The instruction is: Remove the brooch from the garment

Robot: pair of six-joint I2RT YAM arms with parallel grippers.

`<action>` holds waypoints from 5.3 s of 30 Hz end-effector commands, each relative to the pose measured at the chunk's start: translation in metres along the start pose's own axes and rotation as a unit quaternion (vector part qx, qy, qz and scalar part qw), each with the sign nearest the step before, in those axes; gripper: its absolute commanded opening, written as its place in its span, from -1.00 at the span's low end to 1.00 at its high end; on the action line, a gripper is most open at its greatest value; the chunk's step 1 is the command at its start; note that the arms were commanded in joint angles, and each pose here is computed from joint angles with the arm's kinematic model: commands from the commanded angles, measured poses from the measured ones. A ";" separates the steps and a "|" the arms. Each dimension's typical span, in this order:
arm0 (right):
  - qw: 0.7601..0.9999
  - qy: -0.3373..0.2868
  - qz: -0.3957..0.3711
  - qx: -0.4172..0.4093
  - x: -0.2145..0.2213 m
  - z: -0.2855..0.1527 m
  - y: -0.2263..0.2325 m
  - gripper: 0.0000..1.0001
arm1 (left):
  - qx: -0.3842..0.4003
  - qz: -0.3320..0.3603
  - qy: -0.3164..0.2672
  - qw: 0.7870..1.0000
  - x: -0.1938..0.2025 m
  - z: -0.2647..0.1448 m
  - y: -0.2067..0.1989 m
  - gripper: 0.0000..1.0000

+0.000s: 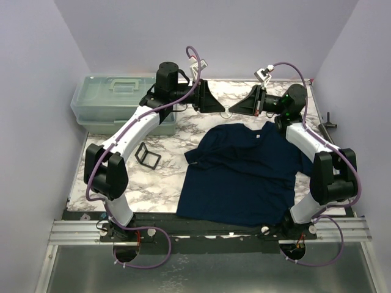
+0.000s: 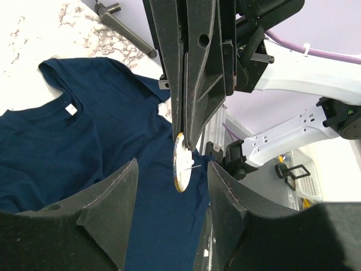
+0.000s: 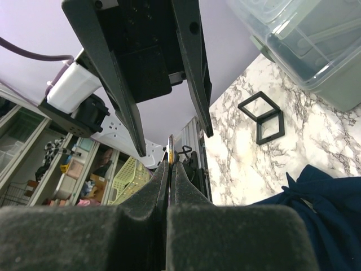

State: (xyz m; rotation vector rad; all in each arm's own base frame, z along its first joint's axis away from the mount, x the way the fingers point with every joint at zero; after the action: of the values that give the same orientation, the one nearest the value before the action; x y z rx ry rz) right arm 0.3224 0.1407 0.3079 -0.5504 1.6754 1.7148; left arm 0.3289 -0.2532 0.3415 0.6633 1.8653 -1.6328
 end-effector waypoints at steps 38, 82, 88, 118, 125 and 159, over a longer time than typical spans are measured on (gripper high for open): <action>1.000 -0.023 -0.009 0.009 -0.009 0.001 0.005 -0.99 | 0.001 0.032 0.008 0.999 -0.003 0.015 0.002 -0.24; 1.000 -0.024 -0.014 0.008 -0.009 0.001 0.006 -0.99 | -0.054 0.026 -0.012 0.998 -0.006 0.023 0.010 -0.68; 1.000 -0.023 -0.014 0.008 -0.008 0.001 0.006 -0.99 | -0.053 0.033 -0.004 0.998 -0.002 0.021 0.010 -0.69; 0.999 0.004 -0.044 0.015 0.000 -0.003 0.004 -0.99 | -0.008 0.052 0.005 0.999 -0.018 -0.006 -0.001 -0.05; 0.999 0.005 -0.046 0.011 0.001 -0.003 0.005 -0.99 | -0.008 0.047 0.005 0.999 -0.017 -0.008 0.001 -0.33; 1.000 0.006 -0.027 0.013 0.002 -0.003 0.001 -0.64 | -0.018 0.013 0.011 1.000 0.000 -0.004 -0.001 -1.00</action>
State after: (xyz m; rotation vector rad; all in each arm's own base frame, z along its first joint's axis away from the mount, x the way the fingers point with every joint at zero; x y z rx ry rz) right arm 0.3224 0.1395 0.3057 -0.5706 1.6654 1.6547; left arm 0.3326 -0.2541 0.3339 0.7331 1.8919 -1.6318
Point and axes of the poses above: each gripper's point midway between its finger pads, its own z axis out along the fingers, its own y axis along the line the jaws close on, x = y × z, the point moved 9 cm from there along -z, back along the fingers, and after that the axes turned 6 degrees about -z, right-handed, at the moved point
